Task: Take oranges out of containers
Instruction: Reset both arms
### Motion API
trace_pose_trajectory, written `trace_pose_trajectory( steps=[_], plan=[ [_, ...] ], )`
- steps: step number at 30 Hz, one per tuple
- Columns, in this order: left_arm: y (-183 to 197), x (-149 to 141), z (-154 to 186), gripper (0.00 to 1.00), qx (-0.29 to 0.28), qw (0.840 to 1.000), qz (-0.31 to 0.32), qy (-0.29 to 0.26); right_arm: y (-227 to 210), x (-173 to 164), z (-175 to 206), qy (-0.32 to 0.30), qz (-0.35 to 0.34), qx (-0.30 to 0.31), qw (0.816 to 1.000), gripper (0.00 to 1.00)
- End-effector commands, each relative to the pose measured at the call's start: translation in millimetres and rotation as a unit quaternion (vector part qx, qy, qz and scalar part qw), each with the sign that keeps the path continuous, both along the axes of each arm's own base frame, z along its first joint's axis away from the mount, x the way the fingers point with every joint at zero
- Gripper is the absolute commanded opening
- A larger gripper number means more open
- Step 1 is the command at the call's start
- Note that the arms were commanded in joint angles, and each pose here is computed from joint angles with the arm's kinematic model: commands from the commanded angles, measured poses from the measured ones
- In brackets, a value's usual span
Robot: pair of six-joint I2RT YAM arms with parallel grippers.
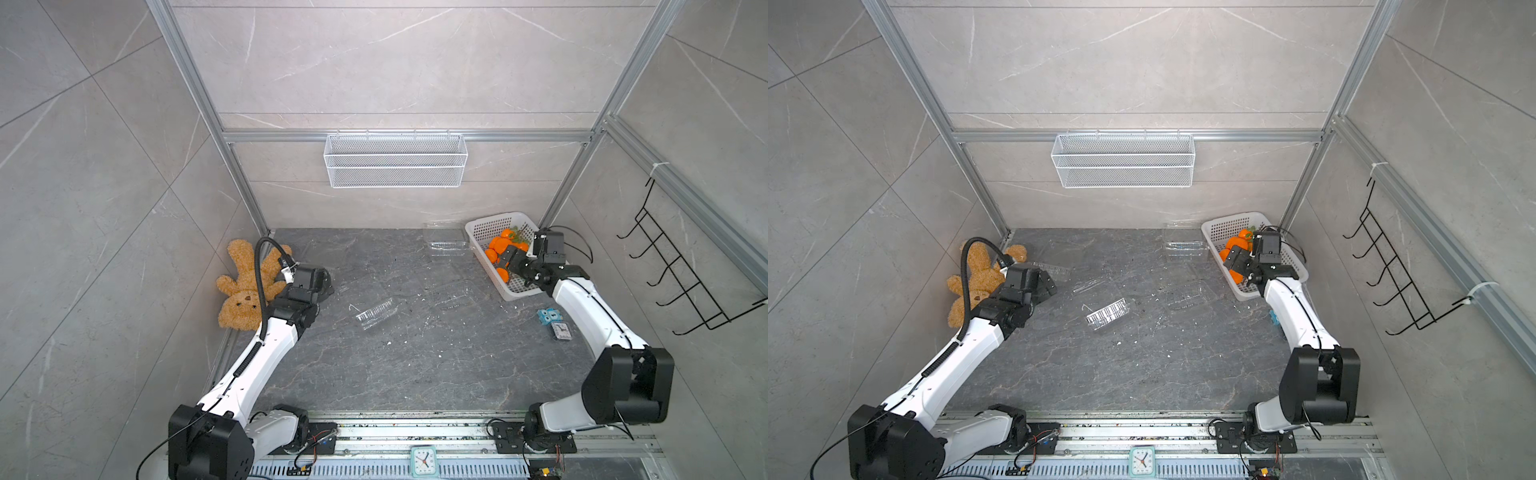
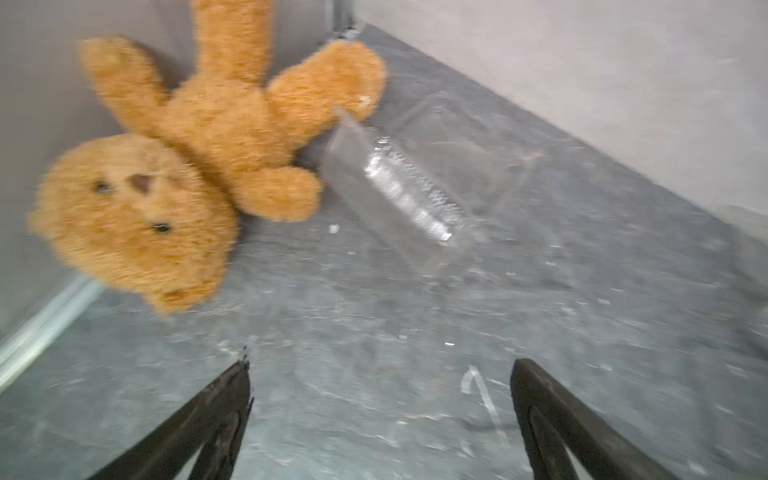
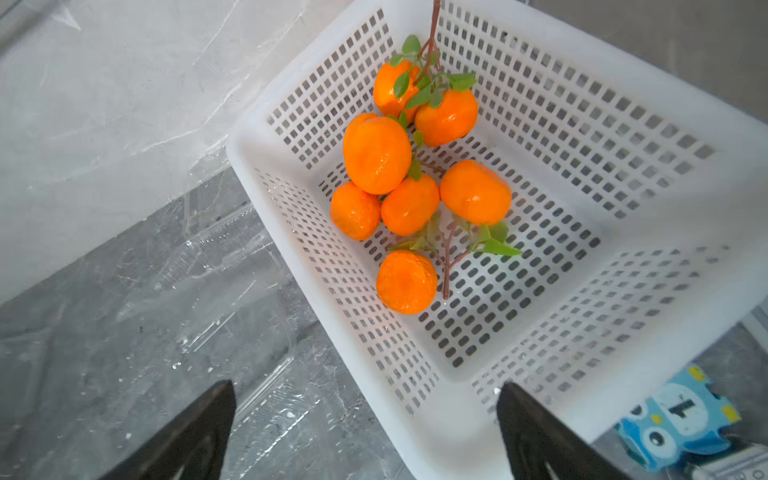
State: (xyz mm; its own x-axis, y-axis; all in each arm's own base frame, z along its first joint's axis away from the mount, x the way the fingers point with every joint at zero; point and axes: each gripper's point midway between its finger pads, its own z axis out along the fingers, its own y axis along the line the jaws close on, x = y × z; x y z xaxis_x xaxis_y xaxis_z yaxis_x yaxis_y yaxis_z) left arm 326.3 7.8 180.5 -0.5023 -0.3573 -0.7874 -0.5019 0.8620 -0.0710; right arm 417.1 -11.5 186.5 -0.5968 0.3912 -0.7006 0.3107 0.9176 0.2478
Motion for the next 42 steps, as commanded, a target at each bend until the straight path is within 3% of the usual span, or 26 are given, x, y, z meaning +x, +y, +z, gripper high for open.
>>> trace_pose_trajectory(
  steps=[1, 4, 9, 13, 18, 20, 24, 26, 28, 30, 39, 42],
  plan=[
    [46.2, -11.6, -3.8, 0.99, 0.106, 0.991, 0.075, -0.022, -16.3, -14.0, -27.1, -0.015, -0.028, -0.086, 0.996, 1.0],
    [58.3, -18.9, -23.7, 1.0, 0.138, 0.985, 0.096, -0.028, -21.7, -34.7, -48.9, -0.033, -0.048, -0.104, 0.993, 1.0],
    [73.1, -24.9, -25.2, 1.0, 0.183, 0.975, 0.108, -0.063, -16.4, -49.1, -49.6, -0.126, -0.046, -0.178, 0.975, 1.0],
    [79.4, -19.9, -46.3, 1.0, 0.181, 0.976, 0.108, -0.062, -11.1, -46.6, -66.8, -0.111, -0.036, -0.2, 0.973, 1.0],
    [70.7, 1.1, -58.6, 0.99, 0.162, 0.981, 0.065, -0.09, -0.1, -49.7, -59.6, -0.164, -0.016, -0.248, 0.955, 1.0],
    [61.9, 11.1, -56.5, 0.99, 0.166, 0.98, 0.03, -0.105, 3.8, -52.6, -56.7, -0.198, -0.009, -0.251, 0.947, 1.0],
    [60.6, 20.2, -55.4, 0.99, 0.188, 0.976, 0.018, -0.107, 8.2, -56.6, -59.6, -0.238, -0.001, -0.247, 0.939, 1.0],
    [60.9, 29.5, -56.5, 1.0, 0.199, 0.97, 0.003, -0.142, 11.2, -58.8, -63.7, -0.227, 0.011, -0.24, 0.944, 1.0],
    [39.2, 40.9, -68.4, 1.0, 0.197, 0.974, -0.052, -0.094, 13.4, -58.5, -63.9, -0.234, 0.016, -0.239, 0.942, 1.0],
    [36.5, 49.4, -66.0, 1.0, 0.213, 0.97, -0.061, -0.102, 14.9, -57.5, -64.5, -0.236, 0.022, -0.236, 0.942, 1.0],
    [28.6, 47.3, -70.0, 1.0, 0.195, 0.971, -0.088, -0.105, 9.3, -42.9, -80.1, -0.213, 0.032, -0.218, 0.952, 1.0],
    [21.9, 36.7, -70.4, 1.0, 0.189, 0.967, -0.109, -0.135, 10.2, -43.1, -83.3, -0.198, 0.036, -0.214, 0.956, 1.0]
  ],
)
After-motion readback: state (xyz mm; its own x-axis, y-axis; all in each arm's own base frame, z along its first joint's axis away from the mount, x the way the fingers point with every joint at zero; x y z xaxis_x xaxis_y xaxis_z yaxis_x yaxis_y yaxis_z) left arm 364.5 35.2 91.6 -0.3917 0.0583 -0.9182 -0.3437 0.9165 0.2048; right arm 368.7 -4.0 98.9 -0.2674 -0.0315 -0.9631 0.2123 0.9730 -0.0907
